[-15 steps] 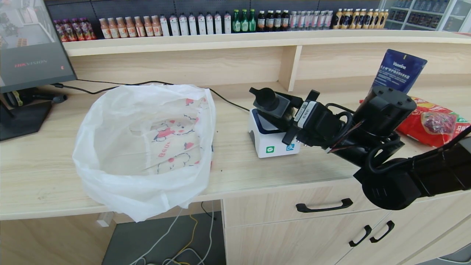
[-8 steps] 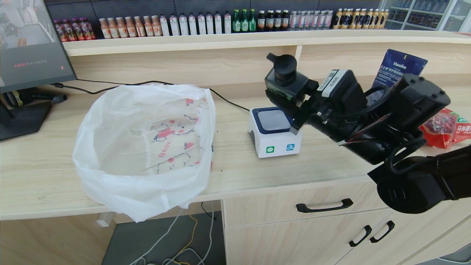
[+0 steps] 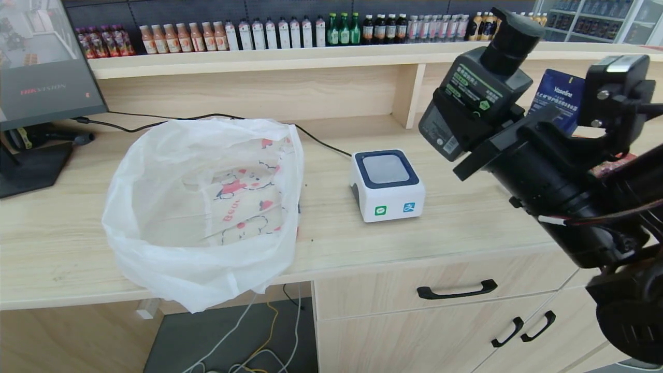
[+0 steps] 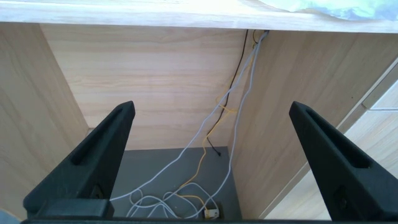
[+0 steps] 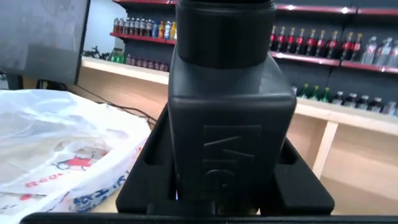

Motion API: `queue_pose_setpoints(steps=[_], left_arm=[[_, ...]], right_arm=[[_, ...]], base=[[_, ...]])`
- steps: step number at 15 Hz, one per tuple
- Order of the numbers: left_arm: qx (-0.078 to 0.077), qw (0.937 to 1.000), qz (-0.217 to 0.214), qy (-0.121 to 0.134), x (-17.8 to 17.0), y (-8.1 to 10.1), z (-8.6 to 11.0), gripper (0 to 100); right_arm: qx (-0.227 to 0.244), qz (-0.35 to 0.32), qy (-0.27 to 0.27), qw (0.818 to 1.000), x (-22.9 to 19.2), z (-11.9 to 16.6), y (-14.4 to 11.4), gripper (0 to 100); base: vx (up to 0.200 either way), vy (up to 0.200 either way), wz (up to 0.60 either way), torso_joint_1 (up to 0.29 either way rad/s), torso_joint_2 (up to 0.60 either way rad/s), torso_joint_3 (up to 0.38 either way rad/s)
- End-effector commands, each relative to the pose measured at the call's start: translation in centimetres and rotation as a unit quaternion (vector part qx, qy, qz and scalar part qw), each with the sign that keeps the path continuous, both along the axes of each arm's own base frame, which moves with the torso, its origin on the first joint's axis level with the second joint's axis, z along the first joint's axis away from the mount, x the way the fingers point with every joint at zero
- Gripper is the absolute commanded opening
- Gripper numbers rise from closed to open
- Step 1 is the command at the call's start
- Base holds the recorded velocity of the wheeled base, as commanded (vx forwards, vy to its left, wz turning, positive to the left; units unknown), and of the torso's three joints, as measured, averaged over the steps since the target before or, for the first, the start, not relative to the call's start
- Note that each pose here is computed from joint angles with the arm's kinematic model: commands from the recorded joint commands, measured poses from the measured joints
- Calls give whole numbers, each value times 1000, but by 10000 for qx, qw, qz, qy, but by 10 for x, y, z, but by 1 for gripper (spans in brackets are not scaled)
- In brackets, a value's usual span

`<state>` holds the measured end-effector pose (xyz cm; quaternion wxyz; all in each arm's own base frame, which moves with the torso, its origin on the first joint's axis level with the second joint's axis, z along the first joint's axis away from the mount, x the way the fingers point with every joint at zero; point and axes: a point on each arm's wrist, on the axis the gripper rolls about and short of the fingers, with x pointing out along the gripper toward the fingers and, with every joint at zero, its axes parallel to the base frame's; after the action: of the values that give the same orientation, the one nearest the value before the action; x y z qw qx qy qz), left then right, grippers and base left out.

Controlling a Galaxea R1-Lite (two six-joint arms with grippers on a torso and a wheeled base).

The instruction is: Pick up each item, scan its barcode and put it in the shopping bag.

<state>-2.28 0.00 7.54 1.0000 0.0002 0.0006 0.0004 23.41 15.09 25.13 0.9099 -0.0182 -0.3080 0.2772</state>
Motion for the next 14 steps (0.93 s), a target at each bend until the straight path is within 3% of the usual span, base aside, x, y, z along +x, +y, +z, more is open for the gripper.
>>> queue_pose_setpoints(steps=[1,6,14], left_arm=[[-2,10000,3,-6,0,0,0,100],[-17,10000,3,-6,0,0,0,100],[-10,10000,3,-6,0,0,0,100]], right_arm=[[232,-93,341,9991,-27,-6,-17,0],[115,-490,699,9963,-49,-25,-31,0],[455,-571,662,9951,-34,-14,-26,0]], base=[[0,0,0,0,0,0],[0,0,0,0,0,0],[0,0,0,0,0,0]])
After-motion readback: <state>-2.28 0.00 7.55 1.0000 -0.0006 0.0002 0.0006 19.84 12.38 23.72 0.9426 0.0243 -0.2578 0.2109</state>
